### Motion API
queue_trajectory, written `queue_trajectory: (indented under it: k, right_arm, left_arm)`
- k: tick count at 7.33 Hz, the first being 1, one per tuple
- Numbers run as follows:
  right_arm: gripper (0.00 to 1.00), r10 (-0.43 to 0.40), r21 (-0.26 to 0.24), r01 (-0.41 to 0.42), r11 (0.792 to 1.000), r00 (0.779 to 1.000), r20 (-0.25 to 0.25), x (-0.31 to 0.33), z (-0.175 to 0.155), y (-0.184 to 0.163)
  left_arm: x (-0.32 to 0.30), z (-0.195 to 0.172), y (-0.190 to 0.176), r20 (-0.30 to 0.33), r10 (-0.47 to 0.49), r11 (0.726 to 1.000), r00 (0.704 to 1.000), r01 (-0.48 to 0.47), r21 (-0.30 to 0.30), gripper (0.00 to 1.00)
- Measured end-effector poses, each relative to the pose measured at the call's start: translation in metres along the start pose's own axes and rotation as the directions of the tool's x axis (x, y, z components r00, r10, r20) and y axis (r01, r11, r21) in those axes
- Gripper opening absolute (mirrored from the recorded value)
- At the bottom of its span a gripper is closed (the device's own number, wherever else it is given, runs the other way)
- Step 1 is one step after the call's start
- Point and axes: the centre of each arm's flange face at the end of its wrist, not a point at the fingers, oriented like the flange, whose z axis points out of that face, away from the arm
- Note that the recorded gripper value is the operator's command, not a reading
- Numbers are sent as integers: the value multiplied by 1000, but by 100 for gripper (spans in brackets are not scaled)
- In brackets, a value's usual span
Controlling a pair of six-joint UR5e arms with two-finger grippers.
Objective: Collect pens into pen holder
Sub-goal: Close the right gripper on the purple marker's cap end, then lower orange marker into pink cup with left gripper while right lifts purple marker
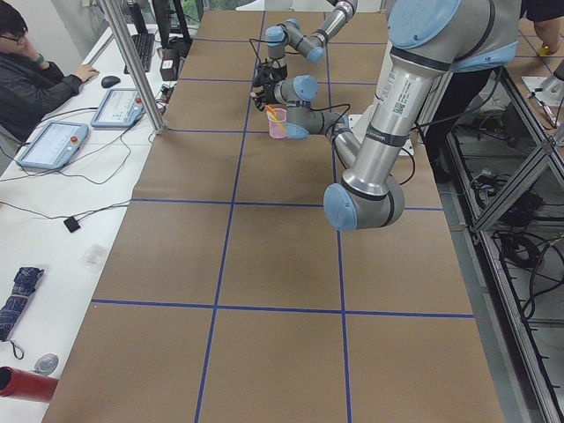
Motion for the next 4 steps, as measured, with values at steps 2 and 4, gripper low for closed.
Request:
queue_trajectory:
  k: [2,4]
  right_arm:
    - [0,-13,41,12,999,999,33,3,-32,-8]
    - [0,-30,88,26,996,998,54,8,-59,-18]
  left_arm:
    - [6,1,0,-10,-1,1000,1000,1,0,0]
    - [12,12,5,-15,-1,1000,1000,1,-6,0]
